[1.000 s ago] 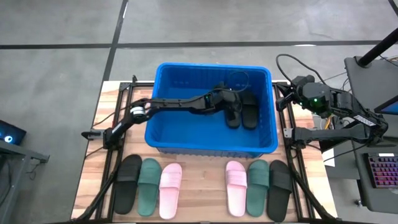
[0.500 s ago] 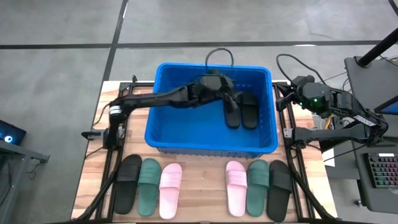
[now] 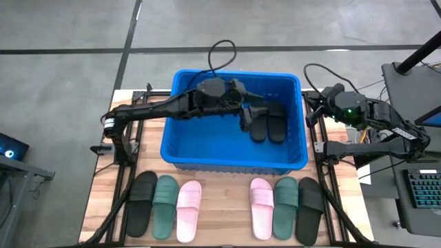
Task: Pick and place slides into bin
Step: Put the right pink slide into the blue bin
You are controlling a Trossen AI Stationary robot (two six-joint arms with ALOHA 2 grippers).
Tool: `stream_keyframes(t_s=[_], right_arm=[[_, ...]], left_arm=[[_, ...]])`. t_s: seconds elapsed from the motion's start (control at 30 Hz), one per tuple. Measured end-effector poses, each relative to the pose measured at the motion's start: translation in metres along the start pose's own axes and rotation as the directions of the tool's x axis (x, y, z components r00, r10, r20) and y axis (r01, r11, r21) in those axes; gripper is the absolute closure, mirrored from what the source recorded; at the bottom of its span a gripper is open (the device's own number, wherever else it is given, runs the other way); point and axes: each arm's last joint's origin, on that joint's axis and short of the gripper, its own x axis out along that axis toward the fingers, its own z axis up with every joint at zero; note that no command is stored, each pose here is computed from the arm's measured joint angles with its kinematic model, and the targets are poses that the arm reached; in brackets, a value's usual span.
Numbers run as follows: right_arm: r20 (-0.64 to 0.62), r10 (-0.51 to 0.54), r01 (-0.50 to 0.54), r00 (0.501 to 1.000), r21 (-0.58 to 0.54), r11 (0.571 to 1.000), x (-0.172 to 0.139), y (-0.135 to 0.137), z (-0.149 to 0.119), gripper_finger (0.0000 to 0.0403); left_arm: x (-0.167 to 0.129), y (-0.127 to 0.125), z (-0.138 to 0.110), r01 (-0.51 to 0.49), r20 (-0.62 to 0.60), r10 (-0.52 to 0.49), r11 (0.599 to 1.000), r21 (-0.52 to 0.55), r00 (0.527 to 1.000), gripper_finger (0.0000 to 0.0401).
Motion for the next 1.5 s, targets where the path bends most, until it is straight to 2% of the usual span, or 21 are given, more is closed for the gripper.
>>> stream_keyframes(t_s=[0.23,0.37,0.47,0.6,0.7,0.77,0.87,0.97,1.0,1.07,1.13,1.2,1.23,1.27,1.33,1.5], right_arm=[[-0.022,0.108,-0.108,0.994,0.000,0.994,0.000,0.003,-0.001,0.0390],[-0.024,0.120,-0.120,0.992,0.018,0.993,0.000,0.003,-0.001,0.0390],[-0.030,0.168,-0.167,0.985,0.044,0.985,-0.001,0.005,-0.001,0.0390],[-0.018,0.282,-0.279,0.959,0.101,0.955,-0.002,0.009,0.003,0.0390],[0.053,0.392,-0.396,0.918,0.134,0.909,-0.004,0.013,0.011,0.0390],[0.133,0.474,-0.489,0.870,0.122,0.864,-0.006,0.016,0.019,0.0390],[0.273,0.595,-0.634,0.756,0.081,0.769,-0.011,0.024,0.033,0.0390],[0.383,0.659,-0.719,0.648,0.021,0.695,-0.016,0.033,0.046,0.0390],[0.407,0.685,-0.749,0.604,-0.002,0.662,-0.017,0.038,0.049,0.0390],[0.459,0.753,-0.819,0.472,-0.087,0.567,-0.023,0.050,0.058,0.0390],[0.503,0.788,-0.849,0.355,-0.178,0.497,-0.028,0.066,0.065,0.0390],[0.522,0.808,-0.848,0.272,-0.267,0.458,-0.032,0.084,0.069,0.0390],[0.517,0.816,-0.840,0.257,-0.297,0.453,-0.033,0.093,0.069,0.0390],[0.510,0.820,-0.829,0.258,-0.319,0.459,-0.034,0.102,0.069,0.0390],[0.492,0.813,-0.798,0.313,-0.328,0.506,-0.033,0.120,0.064,0.0390],[0.463,0.722,-0.691,0.514,-0.277,0.668,-0.032,0.156,0.049,0.0390]], left_arm=[[-0.010,-0.033,0.001,0.179,-0.016,-0.180,0.984,-0.022,0.984,0.0222],[-0.021,-0.050,0.005,0.233,-0.006,-0.233,0.972,-0.020,0.973,0.0249],[-0.031,-0.056,0.011,0.251,0.002,-0.252,0.968,-0.019,0.968,0.0270],[-0.049,-0.058,0.017,0.296,-0.055,-0.297,0.955,-0.024,0.953,0.0287],[-0.066,-0.057,0.018,0.330,-0.130,-0.332,0.943,-0.036,0.934,0.0290],[-0.077,-0.056,0.019,0.335,-0.180,-0.337,0.941,-0.041,0.924,0.0290],[-0.094,-0.056,0.020,0.335,-0.245,-0.330,0.942,-0.022,0.911,0.0290],[-0.114,-0.058,0.022,0.351,-0.308,-0.329,0.936,0.018,0.893,0.0290],[-0.120,-0.058,0.022,0.353,-0.328,-0.328,0.935,0.018,0.886,0.0290],[-0.133,-0.059,0.025,0.357,-0.342,-0.329,0.934,0.020,0.880,0.0290],[-0.144,-0.059,0.026,0.362,-0.358,-0.326,0.931,0.036,0.875,0.0290],[-0.156,-0.060,0.028,0.371,-0.349,-0.326,0.926,0.067,0.879,0.0290],[-0.162,-0.060,0.029,0.371,-0.339,-0.326,0.925,0.079,0.883,0.0290],[-0.168,-0.060,0.031,0.376,-0.322,-0.330,0.922,0.091,0.887,0.0290],[-0.182,-0.058,0.032,0.365,-0.296,-0.320,0.924,0.111,0.900,0.0290],[-0.207,-0.046,0.020,0.278,-0.244,-0.239,0.950,0.139,0.940,0.0290]])
